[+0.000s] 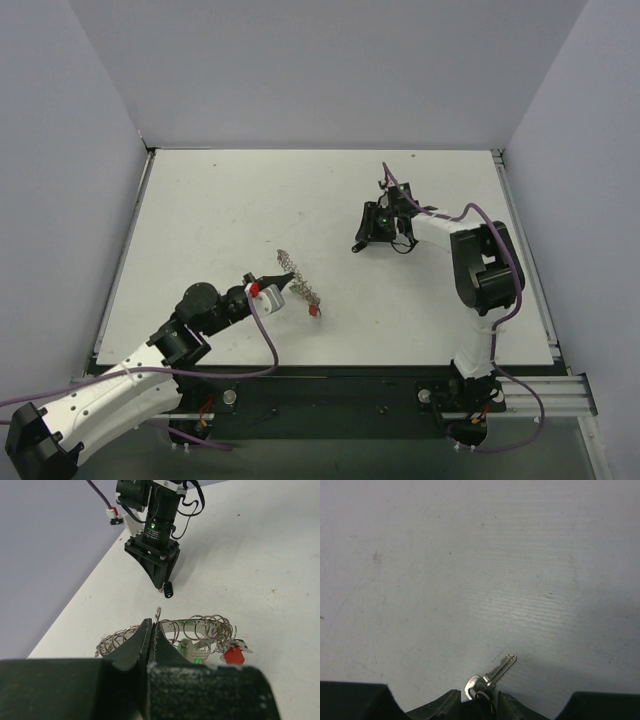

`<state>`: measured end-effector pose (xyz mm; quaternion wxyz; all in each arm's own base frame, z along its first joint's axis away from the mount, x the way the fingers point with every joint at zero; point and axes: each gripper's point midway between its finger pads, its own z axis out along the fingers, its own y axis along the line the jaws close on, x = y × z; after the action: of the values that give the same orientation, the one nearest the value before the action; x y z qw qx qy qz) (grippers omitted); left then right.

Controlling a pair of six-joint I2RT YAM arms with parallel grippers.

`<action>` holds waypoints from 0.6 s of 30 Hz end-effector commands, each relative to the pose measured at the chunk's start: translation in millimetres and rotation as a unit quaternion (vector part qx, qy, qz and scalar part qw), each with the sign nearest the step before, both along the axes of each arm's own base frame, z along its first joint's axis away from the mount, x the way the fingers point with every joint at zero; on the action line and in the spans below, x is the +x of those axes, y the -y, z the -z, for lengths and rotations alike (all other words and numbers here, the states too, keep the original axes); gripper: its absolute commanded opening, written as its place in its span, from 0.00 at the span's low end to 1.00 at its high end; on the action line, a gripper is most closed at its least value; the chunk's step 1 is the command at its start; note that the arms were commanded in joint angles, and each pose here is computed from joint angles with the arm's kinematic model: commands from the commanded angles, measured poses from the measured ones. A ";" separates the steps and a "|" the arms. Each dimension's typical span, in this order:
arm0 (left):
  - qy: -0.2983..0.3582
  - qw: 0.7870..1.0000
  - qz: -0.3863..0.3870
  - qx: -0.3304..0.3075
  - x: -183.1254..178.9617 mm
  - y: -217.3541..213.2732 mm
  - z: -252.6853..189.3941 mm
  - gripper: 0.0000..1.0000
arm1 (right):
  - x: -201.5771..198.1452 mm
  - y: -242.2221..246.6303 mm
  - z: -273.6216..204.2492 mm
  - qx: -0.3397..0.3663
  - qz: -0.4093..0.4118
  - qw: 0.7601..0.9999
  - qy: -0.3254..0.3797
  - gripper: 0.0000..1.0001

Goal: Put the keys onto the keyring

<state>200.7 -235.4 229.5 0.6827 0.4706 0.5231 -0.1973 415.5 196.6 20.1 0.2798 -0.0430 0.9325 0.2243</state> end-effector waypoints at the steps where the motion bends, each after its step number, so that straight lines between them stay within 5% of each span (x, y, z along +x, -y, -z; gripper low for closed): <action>1: 0.052 0.997 0.002 -0.053 -1.4 -1.3 -44.2 0.00 | -7.6 -3.6 12.6 0.020 -0.008 1.000 -0.018 0.34; 6: 0.054 0.997 0.001 -0.052 -1.6 -2.1 -44.9 0.00 | -16.7 -5.8 17.2 0.032 -0.012 0.999 -0.021 0.25; 12: 0.054 0.997 0.002 -0.055 -2.9 -3.3 -46.7 0.00 | -17.6 -12.0 -1.4 0.053 -0.027 0.998 0.001 0.01; 18: 0.052 0.997 0.006 -0.055 -5.5 -3.5 -46.5 0.00 | -21.2 -19.0 -30.8 0.083 -0.049 0.994 0.046 0.00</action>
<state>198.0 -233.0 236.8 0.6913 0.4668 0.5146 -0.1985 395.8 207.6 14.1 0.2766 -0.0509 0.9180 0.2796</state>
